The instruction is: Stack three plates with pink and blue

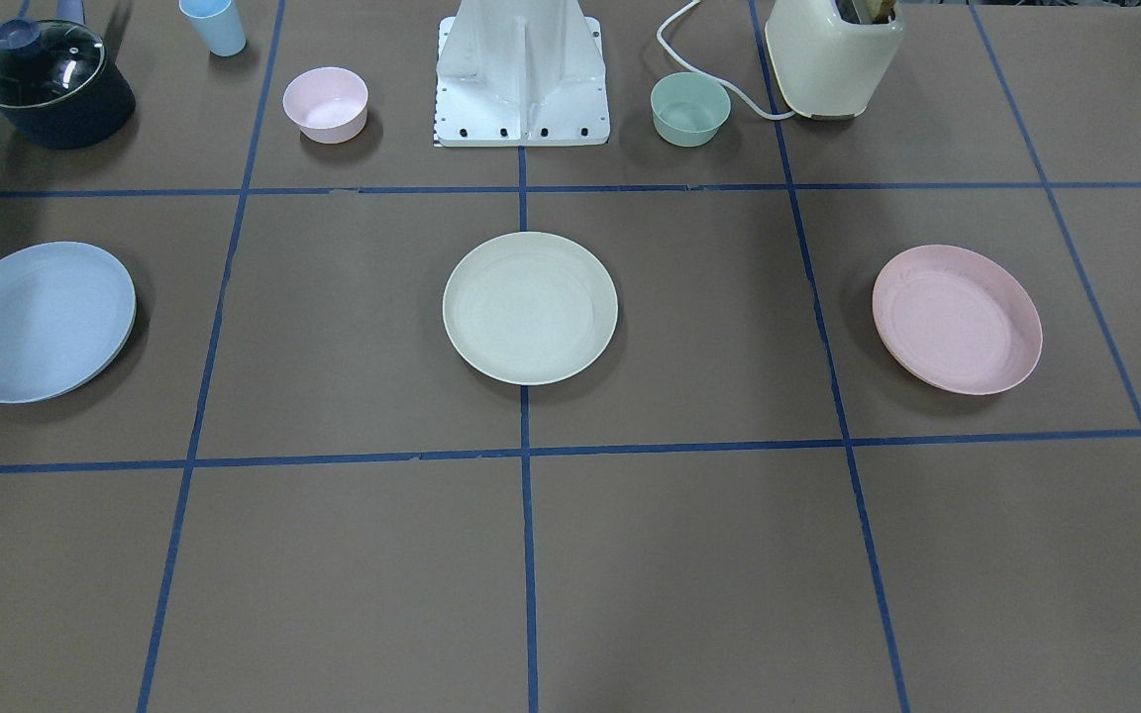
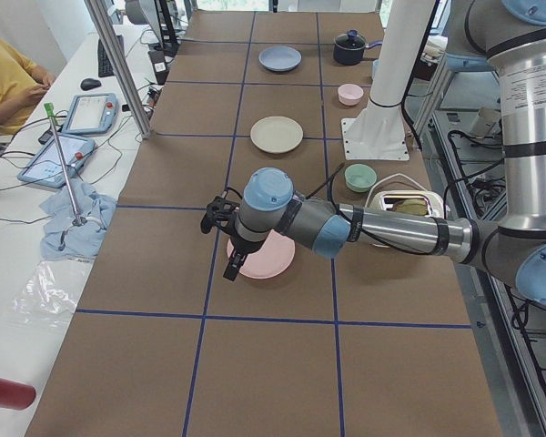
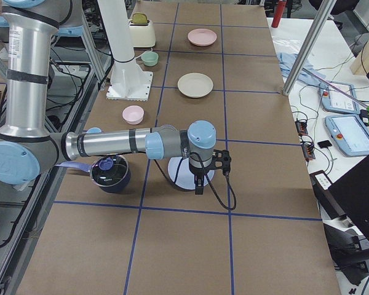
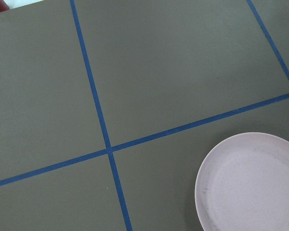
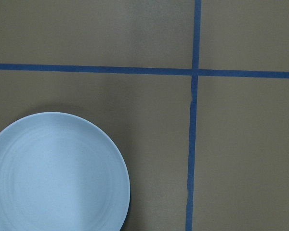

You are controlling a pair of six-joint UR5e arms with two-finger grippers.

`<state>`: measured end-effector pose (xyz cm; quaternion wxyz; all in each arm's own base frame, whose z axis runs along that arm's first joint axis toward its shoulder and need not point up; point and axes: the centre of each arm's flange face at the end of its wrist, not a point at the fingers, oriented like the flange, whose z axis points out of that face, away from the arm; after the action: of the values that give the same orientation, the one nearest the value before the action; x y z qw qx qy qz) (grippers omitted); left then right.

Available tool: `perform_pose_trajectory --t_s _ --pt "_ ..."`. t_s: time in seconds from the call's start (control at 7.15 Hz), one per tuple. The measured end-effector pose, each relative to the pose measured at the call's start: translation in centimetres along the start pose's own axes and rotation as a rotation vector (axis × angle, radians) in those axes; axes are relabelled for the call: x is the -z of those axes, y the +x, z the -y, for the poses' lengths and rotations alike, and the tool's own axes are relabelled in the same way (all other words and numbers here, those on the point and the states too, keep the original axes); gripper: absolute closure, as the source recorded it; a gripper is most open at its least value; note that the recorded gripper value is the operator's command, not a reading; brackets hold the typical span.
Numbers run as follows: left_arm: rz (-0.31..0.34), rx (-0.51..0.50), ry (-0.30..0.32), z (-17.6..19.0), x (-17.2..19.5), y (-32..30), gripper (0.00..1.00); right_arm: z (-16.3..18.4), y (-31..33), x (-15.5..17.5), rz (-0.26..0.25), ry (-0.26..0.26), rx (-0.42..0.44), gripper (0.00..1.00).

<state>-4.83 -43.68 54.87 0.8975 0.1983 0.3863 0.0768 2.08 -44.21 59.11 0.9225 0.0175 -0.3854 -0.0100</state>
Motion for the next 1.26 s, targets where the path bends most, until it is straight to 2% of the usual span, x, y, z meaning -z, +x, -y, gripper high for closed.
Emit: perform_pose_trajectory --t_s 1.26 --pt "-0.005 0.004 0.002 -0.4 0.0 0.1 0.00 0.2 0.4 -1.3 -0.009 -0.020 0.000 0.00"
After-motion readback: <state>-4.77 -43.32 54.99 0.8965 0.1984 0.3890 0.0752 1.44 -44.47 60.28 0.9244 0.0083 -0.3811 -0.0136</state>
